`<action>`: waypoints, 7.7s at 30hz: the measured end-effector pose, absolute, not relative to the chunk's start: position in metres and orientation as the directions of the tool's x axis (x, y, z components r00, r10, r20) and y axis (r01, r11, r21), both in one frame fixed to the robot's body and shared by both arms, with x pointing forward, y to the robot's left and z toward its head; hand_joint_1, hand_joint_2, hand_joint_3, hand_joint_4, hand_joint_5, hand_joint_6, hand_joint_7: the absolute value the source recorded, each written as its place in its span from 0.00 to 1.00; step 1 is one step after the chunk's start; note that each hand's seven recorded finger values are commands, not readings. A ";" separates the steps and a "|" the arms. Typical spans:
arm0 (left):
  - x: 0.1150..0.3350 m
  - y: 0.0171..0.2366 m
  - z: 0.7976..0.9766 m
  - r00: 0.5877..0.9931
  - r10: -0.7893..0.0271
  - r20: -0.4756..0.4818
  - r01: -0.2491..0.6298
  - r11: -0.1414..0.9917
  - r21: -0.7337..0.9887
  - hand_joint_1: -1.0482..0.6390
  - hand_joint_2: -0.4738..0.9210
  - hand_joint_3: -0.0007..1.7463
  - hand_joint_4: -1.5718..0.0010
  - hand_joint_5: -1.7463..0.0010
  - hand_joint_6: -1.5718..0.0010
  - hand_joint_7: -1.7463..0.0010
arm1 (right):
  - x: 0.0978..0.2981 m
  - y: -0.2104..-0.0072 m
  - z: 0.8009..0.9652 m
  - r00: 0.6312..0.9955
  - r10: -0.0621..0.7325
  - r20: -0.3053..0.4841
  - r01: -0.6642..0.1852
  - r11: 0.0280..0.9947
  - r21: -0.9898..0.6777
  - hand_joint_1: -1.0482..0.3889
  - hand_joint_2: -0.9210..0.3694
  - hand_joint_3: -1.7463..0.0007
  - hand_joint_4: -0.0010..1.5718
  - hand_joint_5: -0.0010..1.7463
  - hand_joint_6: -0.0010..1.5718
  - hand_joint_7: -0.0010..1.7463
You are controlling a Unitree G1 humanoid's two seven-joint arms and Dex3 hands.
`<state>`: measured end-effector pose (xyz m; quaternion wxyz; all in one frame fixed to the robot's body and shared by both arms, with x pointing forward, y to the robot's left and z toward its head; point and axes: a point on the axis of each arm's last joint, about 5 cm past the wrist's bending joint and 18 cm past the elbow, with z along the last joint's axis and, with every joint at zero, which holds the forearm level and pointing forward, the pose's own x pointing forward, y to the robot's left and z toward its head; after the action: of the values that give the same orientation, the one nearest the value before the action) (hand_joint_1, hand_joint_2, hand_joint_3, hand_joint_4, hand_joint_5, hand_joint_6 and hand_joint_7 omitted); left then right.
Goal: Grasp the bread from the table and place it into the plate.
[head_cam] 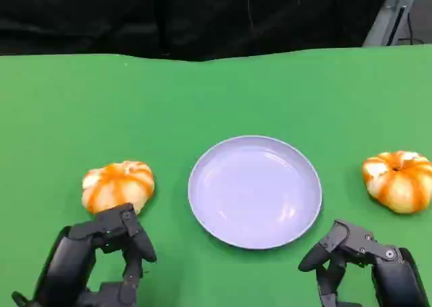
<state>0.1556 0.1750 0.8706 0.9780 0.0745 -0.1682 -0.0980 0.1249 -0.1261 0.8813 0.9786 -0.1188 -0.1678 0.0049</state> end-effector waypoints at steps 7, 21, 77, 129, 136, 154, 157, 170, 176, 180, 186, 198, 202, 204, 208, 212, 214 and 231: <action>0.156 0.175 0.869 0.926 -0.217 0.308 0.168 0.970 0.178 0.67 0.53 0.87 0.45 0.01 0.47 0.14 | 0.125 -0.127 0.881 0.944 0.048 0.327 0.031 0.972 -0.233 0.78 0.49 0.20 0.57 0.98 0.53 0.76; 0.156 0.176 0.868 0.927 -0.220 0.303 0.150 0.959 0.239 0.65 0.66 0.66 0.52 0.28 0.48 0.43 | 0.125 -0.127 0.879 0.944 0.049 0.327 0.031 0.972 -0.234 0.79 0.51 0.18 0.58 0.98 0.54 0.76; 0.277 0.137 0.883 0.953 -0.137 -0.271 0.277 0.027 0.961 0.24 0.99 0.00 0.85 0.77 0.79 1.00 | 0.125 -0.123 0.880 0.942 0.057 0.332 0.024 0.971 -0.236 0.78 0.50 0.18 0.58 1.00 0.53 0.76; 0.281 0.074 0.914 0.819 -0.472 0.328 -0.091 0.457 0.885 0.49 0.62 0.69 0.42 0.00 0.53 0.06 | 0.127 -0.122 0.882 0.941 0.058 0.335 0.025 0.971 -0.239 0.78 0.50 0.18 0.58 1.00 0.53 0.76; 0.279 0.052 0.913 0.795 -0.533 0.288 -0.025 0.446 0.895 0.50 0.63 0.57 0.47 0.00 0.58 0.01 | 0.127 -0.122 0.881 0.942 0.059 0.331 0.025 0.970 -0.243 0.78 0.50 0.18 0.58 1.00 0.53 0.76; 0.276 0.038 0.902 0.794 -0.608 0.005 0.199 0.267 0.943 0.26 1.00 0.11 0.91 0.69 0.89 0.98 | 0.127 -0.122 0.881 0.942 0.058 0.329 0.024 0.970 -0.241 0.78 0.50 0.18 0.58 1.00 0.53 0.75; 0.276 0.037 0.902 0.790 -0.610 -0.061 0.242 0.219 0.945 0.17 1.00 0.15 0.98 0.81 0.95 0.99 | 0.127 -0.122 0.880 0.943 0.058 0.329 0.024 0.970 -0.241 0.78 0.50 0.18 0.57 1.00 0.53 0.75; 0.277 0.040 0.909 0.761 -0.635 -0.133 0.287 0.146 0.947 0.10 1.00 0.19 0.98 0.86 0.93 0.98 | 0.126 -0.122 0.881 0.942 0.059 0.330 0.025 0.970 -0.243 0.78 0.50 0.18 0.57 1.00 0.53 0.75; 0.282 0.058 0.938 0.763 -0.646 -0.032 0.211 0.202 0.956 0.11 1.00 0.18 0.98 0.84 0.92 0.98 | 0.126 -0.123 0.881 0.942 0.057 0.332 0.026 0.970 -0.241 0.77 0.50 0.18 0.57 1.00 0.53 0.76; 0.279 0.062 0.935 0.767 -0.640 -0.048 0.227 0.200 0.953 0.11 1.00 0.18 0.98 0.84 0.92 0.98 | 0.127 -0.123 0.881 0.942 0.058 0.332 0.026 0.970 -0.241 0.77 0.50 0.18 0.57 1.00 0.53 0.76; 0.279 0.061 0.937 0.763 -0.645 -0.048 0.228 0.200 0.953 0.13 1.00 0.17 0.96 0.81 0.90 0.98 | 0.127 -0.123 0.881 0.942 0.057 0.332 0.026 0.970 -0.241 0.77 0.50 0.18 0.57 1.00 0.53 0.76; 0.224 0.157 0.941 0.844 -0.535 0.039 0.124 0.267 0.956 0.19 1.00 0.10 0.91 0.78 0.85 0.97 | 0.127 -0.122 0.882 0.939 0.062 0.337 0.023 0.970 -0.243 0.76 0.50 0.20 0.58 0.99 0.53 0.76; 0.218 0.164 0.941 0.850 -0.518 0.097 0.084 0.314 0.946 0.23 1.00 0.08 0.86 0.76 0.82 0.96 | 0.127 -0.121 0.882 0.941 0.062 0.334 0.022 0.970 -0.244 0.77 0.51 0.18 0.59 0.99 0.54 0.75; 0.214 0.169 0.941 0.858 -0.497 0.130 0.063 0.354 0.933 0.24 1.00 0.08 0.84 0.76 0.81 0.96 | 0.127 -0.120 0.882 0.941 0.061 0.331 0.024 0.969 -0.247 0.77 0.51 0.18 0.59 0.99 0.54 0.75; 0.208 0.175 0.937 0.872 -0.475 0.120 0.073 0.368 0.927 0.24 1.00 0.07 0.84 0.76 0.81 0.97 | 0.128 -0.119 0.882 0.943 0.060 0.327 0.024 0.969 -0.248 0.77 0.51 0.18 0.59 0.99 0.54 0.75; 0.208 0.177 0.937 0.872 -0.474 0.124 0.070 0.370 0.927 0.24 1.00 0.07 0.84 0.76 0.81 0.97 | 0.129 -0.118 0.883 0.942 0.063 0.331 0.022 0.969 -0.247 0.77 0.51 0.18 0.59 0.99 0.54 0.75; 0.208 0.177 0.937 0.871 -0.475 0.124 0.069 0.370 0.927 0.24 1.00 0.07 0.84 0.76 0.81 0.97 | 0.129 -0.118 0.883 0.942 0.062 0.331 0.023 0.969 -0.247 0.77 0.51 0.18 0.59 0.99 0.54 0.75; 0.142 0.179 0.885 0.963 -0.129 0.238 0.051 0.950 0.307 0.64 0.70 0.68 0.48 0.05 0.50 0.18 | 0.130 -0.121 0.883 0.941 0.063 0.334 0.026 0.967 -0.254 0.76 0.49 0.21 0.57 0.98 0.54 0.75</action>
<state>0.1421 0.1789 0.8850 0.9790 0.1510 -0.1288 -0.0458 0.1295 -0.1214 0.8832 0.9766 -0.1284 -0.1721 0.0094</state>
